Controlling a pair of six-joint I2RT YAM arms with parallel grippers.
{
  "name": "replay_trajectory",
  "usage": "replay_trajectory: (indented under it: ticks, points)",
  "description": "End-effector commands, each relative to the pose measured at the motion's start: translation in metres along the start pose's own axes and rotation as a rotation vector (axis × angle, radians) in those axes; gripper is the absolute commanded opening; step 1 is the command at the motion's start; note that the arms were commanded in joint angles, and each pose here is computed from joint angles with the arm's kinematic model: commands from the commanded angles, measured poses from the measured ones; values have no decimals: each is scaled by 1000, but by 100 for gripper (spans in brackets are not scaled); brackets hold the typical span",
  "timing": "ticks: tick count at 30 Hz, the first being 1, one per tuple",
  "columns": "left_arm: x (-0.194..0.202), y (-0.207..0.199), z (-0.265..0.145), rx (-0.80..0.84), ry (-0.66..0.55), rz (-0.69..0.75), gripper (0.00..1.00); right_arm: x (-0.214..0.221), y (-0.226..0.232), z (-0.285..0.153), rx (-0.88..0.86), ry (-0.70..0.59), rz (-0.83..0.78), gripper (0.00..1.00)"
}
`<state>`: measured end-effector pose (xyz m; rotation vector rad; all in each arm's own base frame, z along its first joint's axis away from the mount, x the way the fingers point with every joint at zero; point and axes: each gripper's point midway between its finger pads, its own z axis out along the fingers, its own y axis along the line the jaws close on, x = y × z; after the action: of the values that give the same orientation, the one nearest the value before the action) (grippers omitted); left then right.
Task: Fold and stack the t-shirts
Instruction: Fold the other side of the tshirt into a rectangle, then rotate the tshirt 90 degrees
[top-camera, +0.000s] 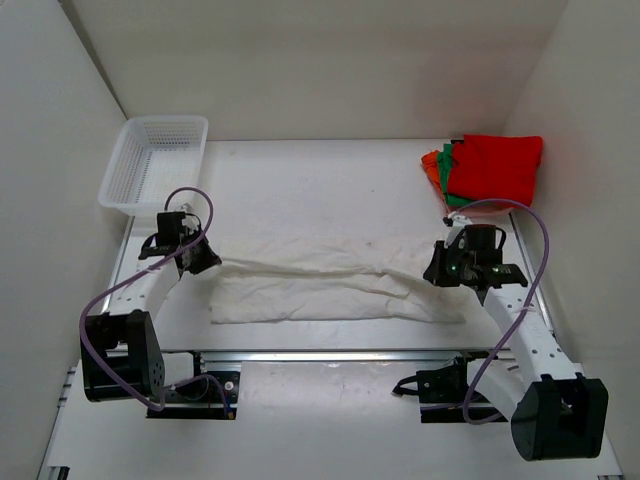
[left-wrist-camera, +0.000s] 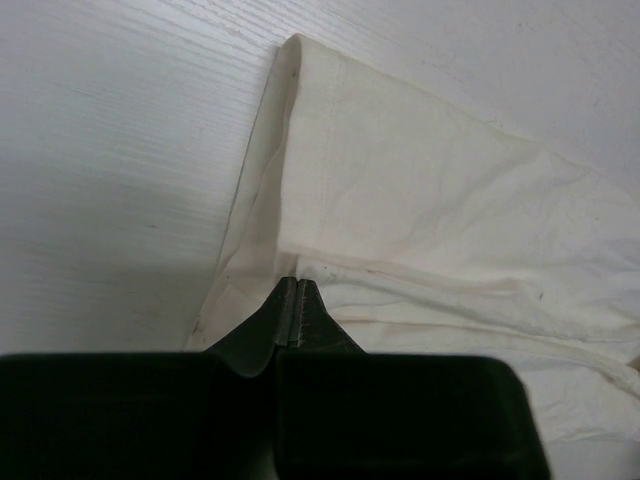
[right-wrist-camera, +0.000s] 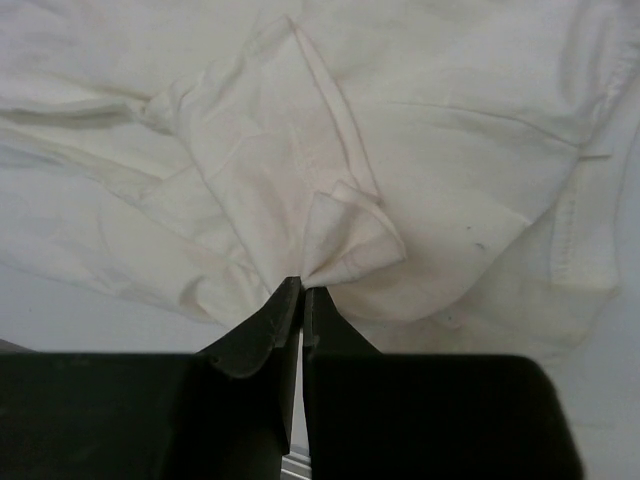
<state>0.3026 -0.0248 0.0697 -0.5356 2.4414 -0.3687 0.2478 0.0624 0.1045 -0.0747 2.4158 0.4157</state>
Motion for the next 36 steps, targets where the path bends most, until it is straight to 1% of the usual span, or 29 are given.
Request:
replay_trajectory:
  ticks: [1, 4, 7, 10, 13, 14, 15, 16, 17, 18, 19, 21, 22, 24, 25, 26, 28, 29, 30, 31, 32, 33, 34, 36]
  points:
    - [1, 4, 2, -7, -9, -4, 0, 17, 4, 0, 25, 27, 26, 0]
    - [9, 5, 7, -5, 11, -5, 0, 20, 10, -2, 42, 26, 13, 0]
    - [10, 8, 9, -19, 17, -2, 0, 22, 7, -3, 46, 60, 65, 0]
    - [14, 14, 8, -42, 36, -5, 0, 22, -2, -10, 94, 98, 100, 0]
    - [12, 17, 7, -52, 24, -15, 0, 15, -7, -19, 101, 94, 145, 0]
    - [10, 16, 4, -40, 23, -19, 4, 11, -5, -24, 95, 83, 164, 0]
    - [13, 15, 4, -36, 36, -27, 14, 11, -5, -28, 105, 98, 177, 13]
    - [8, 14, 1, -36, 27, -31, 23, 2, -2, -34, 97, 74, 169, 29]
    - [1, 8, -4, -15, 6, -27, 27, 5, 2, -38, 80, 93, 170, 33]
    - [-1, 4, -7, -10, 6, -29, 32, 2, 3, -44, 96, 94, 175, 39]
    - [-13, -1, -15, -16, -34, -19, 35, -4, 8, -51, 92, 83, 172, 48]
    - [-40, -14, -28, -6, -108, 1, 41, -15, 6, -58, 123, 49, 157, 59]
    - [-45, -23, -33, 23, -124, 20, 43, -24, 6, -60, 122, 14, 160, 60]
    - [-57, -50, -39, 114, -128, 79, 43, -29, 6, -51, 85, 2, 161, 61]
    - [-48, -59, -30, 149, -68, 91, 43, -29, 6, -42, 70, 5, 168, 61]
    - [-39, -73, -22, 176, -23, 132, 43, -20, 2, -32, 75, 37, 182, 61]
    - [-15, -85, -7, 201, 57, 188, 42, -15, 6, -8, 79, 50, 178, 64]
    - [-1, -90, 3, 201, 95, 213, 43, -7, 4, 2, 88, 77, 210, 65]
    - [17, -89, 14, 191, 136, 229, 42, -3, 7, 15, 85, 92, 213, 67]
    - [28, -88, 20, 176, 156, 242, 42, 2, 9, 23, 88, 97, 221, 71]
    - [48, -86, 28, 163, 202, 262, 42, 13, 6, 30, 100, 133, 243, 73]
    - [67, -79, 36, 137, 250, 262, 42, 21, 5, 39, 116, 164, 245, 74]
    - [76, -74, 41, 111, 272, 253, 42, 24, 4, 42, 130, 178, 238, 76]
    - [106, -58, 50, 58, 364, 252, 41, 40, 0, 59, 142, 261, 243, 77]
